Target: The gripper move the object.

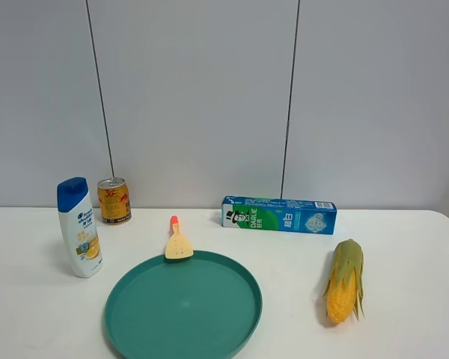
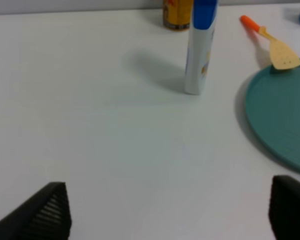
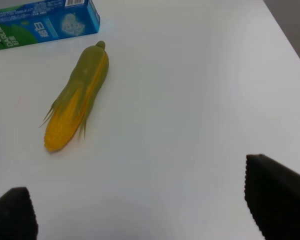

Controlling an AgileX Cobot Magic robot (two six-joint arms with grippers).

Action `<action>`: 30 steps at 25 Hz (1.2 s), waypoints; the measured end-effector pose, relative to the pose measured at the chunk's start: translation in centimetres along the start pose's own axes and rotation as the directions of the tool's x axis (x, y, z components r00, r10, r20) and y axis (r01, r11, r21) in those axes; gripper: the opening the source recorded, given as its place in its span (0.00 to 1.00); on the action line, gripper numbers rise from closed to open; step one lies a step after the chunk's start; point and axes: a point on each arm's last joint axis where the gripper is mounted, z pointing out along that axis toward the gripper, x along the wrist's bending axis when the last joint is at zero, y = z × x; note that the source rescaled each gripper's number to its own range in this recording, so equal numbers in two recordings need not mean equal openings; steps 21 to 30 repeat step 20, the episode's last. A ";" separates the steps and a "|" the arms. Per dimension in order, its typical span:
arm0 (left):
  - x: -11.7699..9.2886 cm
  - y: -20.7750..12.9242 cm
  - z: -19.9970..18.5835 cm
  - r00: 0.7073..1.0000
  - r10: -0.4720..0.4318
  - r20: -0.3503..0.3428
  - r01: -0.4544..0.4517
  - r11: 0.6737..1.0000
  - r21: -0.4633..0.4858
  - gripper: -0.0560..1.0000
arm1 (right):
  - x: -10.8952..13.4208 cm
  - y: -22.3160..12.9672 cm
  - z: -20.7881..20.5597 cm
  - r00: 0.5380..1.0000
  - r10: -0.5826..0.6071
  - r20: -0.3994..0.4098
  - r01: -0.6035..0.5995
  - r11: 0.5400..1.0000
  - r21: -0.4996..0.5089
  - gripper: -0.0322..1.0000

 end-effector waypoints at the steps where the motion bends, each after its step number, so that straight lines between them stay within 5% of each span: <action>1: 0.0 0.0 0.0 1.000 0.000 0.000 0.000 1.000 0.000 0.47 | 0.0 0.0 0.0 1.000 0.000 0.000 0.000 1.000 0.000 1.00; 30: 0.0 0.0 0.0 1.000 0.000 0.000 0.000 1.000 0.000 0.47 | 0.0 0.0 0.0 1.000 0.000 0.000 0.000 1.000 0.000 1.00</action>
